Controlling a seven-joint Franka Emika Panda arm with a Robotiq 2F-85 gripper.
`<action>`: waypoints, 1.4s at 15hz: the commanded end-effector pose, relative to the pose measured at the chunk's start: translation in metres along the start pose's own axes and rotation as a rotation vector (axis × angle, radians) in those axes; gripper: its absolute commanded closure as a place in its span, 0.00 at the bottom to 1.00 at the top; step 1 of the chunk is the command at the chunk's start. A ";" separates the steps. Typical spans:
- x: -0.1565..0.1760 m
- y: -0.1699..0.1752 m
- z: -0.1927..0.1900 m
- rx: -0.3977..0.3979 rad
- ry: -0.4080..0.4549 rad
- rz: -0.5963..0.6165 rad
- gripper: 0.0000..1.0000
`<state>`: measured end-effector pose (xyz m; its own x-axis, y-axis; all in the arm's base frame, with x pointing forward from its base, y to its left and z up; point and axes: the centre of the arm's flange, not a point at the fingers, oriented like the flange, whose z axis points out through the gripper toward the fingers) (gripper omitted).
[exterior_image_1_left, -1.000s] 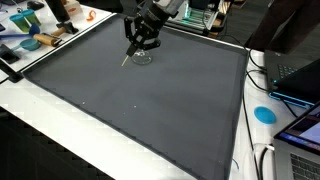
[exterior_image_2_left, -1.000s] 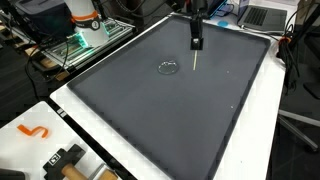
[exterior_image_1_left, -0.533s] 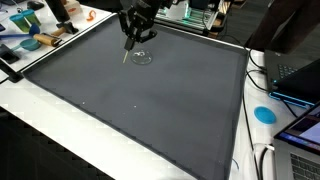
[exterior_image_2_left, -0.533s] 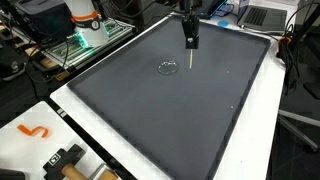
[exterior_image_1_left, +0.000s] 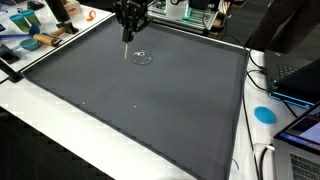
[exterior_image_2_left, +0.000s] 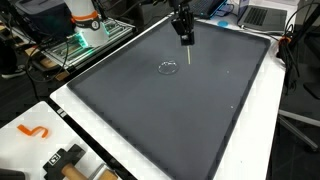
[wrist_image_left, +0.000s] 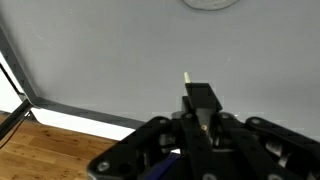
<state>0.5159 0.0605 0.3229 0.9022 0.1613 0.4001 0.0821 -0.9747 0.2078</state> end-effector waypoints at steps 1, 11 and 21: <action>-0.023 0.024 -0.021 0.063 0.020 0.050 0.97; -0.014 0.022 -0.007 0.061 0.012 0.058 0.97; -0.019 0.038 0.004 0.337 -0.020 0.109 0.97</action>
<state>0.5056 0.0568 0.3051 0.9194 0.0570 0.3891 0.0844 -0.9950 -0.0538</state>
